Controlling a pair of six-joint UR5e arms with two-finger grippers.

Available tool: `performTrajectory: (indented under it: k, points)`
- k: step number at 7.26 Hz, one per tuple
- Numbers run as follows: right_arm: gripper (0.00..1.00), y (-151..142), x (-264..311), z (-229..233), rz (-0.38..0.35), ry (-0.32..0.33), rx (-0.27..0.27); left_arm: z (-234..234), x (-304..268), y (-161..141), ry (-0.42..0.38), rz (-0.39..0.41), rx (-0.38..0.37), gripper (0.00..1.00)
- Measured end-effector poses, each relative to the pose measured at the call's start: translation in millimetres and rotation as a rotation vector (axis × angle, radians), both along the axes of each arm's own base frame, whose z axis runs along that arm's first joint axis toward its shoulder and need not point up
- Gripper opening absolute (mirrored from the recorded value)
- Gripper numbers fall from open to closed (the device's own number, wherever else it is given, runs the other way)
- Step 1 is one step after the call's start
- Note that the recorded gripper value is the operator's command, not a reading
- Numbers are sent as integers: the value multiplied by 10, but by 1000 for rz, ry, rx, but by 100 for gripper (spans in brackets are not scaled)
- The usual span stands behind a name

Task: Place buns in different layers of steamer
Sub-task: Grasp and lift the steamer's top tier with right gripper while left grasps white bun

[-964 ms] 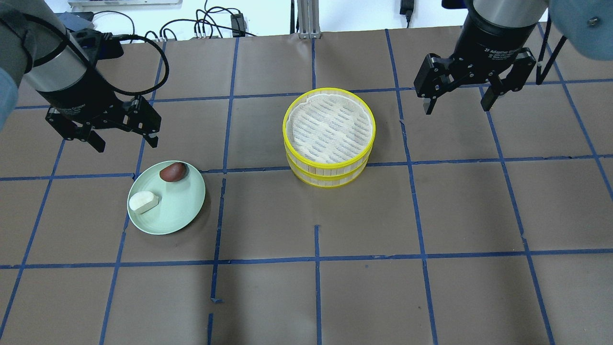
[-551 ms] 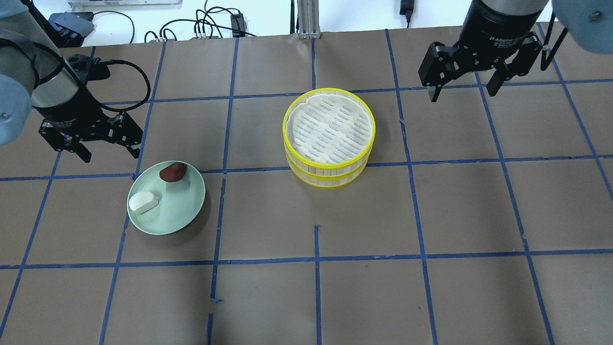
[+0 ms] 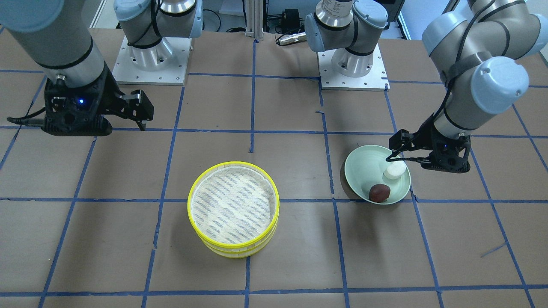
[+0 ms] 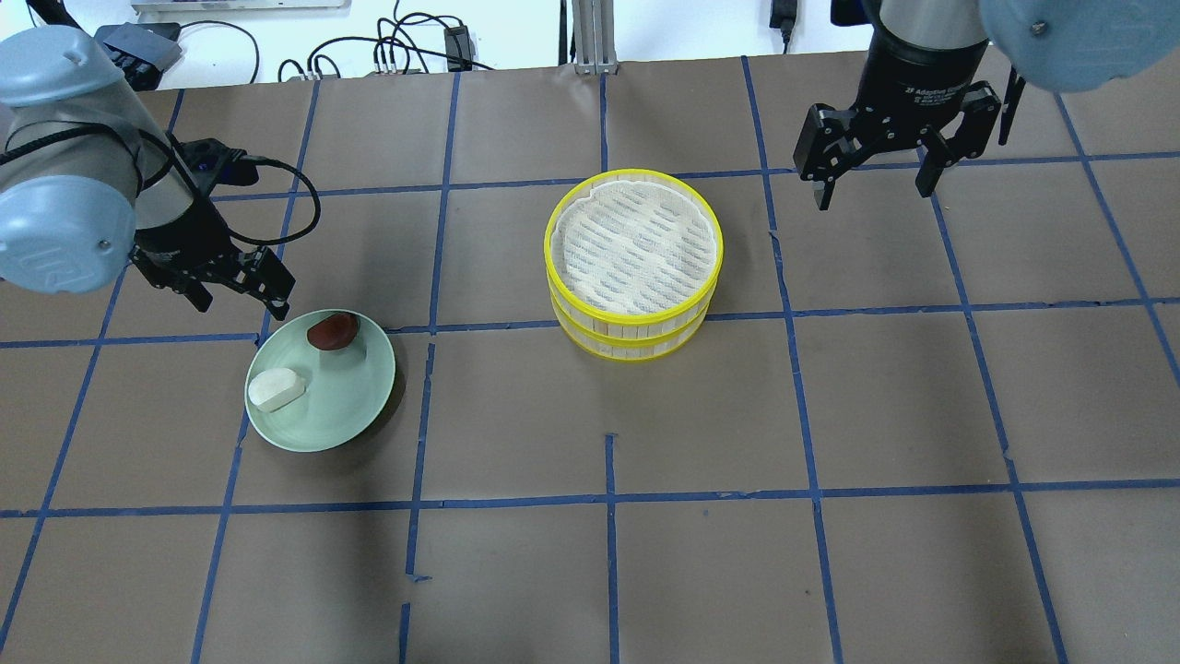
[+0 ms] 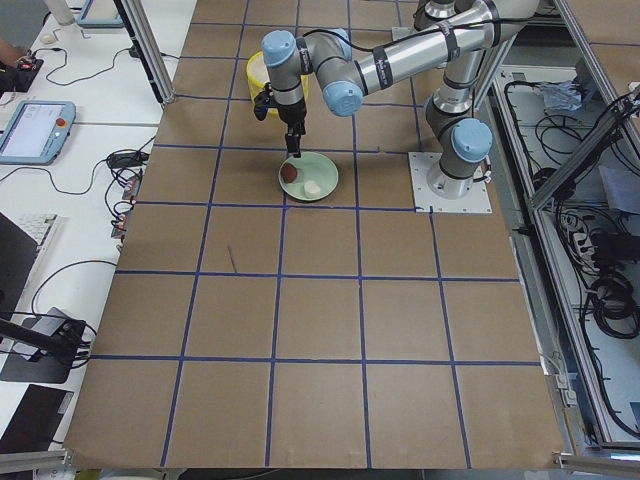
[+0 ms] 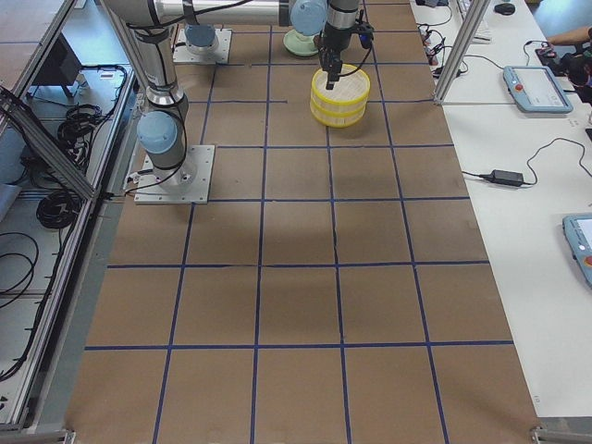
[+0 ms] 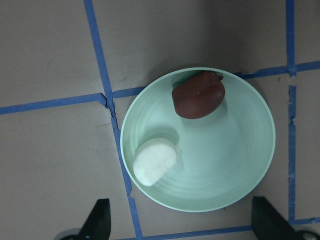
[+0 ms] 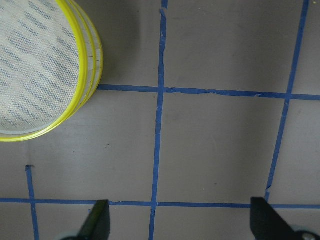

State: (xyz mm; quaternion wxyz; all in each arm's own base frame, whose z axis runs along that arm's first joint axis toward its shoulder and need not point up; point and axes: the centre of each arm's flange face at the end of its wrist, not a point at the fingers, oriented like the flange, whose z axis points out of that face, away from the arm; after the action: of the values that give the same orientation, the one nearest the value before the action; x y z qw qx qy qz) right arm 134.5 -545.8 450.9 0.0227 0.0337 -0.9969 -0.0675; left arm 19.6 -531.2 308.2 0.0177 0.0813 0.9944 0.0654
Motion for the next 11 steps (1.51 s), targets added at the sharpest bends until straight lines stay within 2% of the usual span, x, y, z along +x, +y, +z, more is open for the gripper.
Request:
performTrajectory:
  k: [1, 3, 5, 7, 9, 10, 11]
  points:
    - [100, -83, 81, -182, 2, -7, 9, -283, 11, -32, -2, -43, -23, 100]
    - [100, -294, 454, -515, -31, -3, -40, -716, 44, -19, -26, -125, -39, 100]
    - [100, -512, 730, -945, -67, 0, -63, -847, 117, 31, -96, -143, -4, 98]
    - [99, -676, 918, -1384, -108, -22, -64, -981, 102, 101, -89, -144, 23, 89]
    - [74, -708, 984, -1681, -157, -32, -36, -1050, 68, 138, -62, -144, 29, 10]
    - [45, -677, 974, -1761, -162, -22, -23, -1055, 68, 140, -63, -145, 30, 1]
    - [15, -654, 972, -1805, -163, -17, -15, -1052, 72, 137, -67, -145, 27, 1]
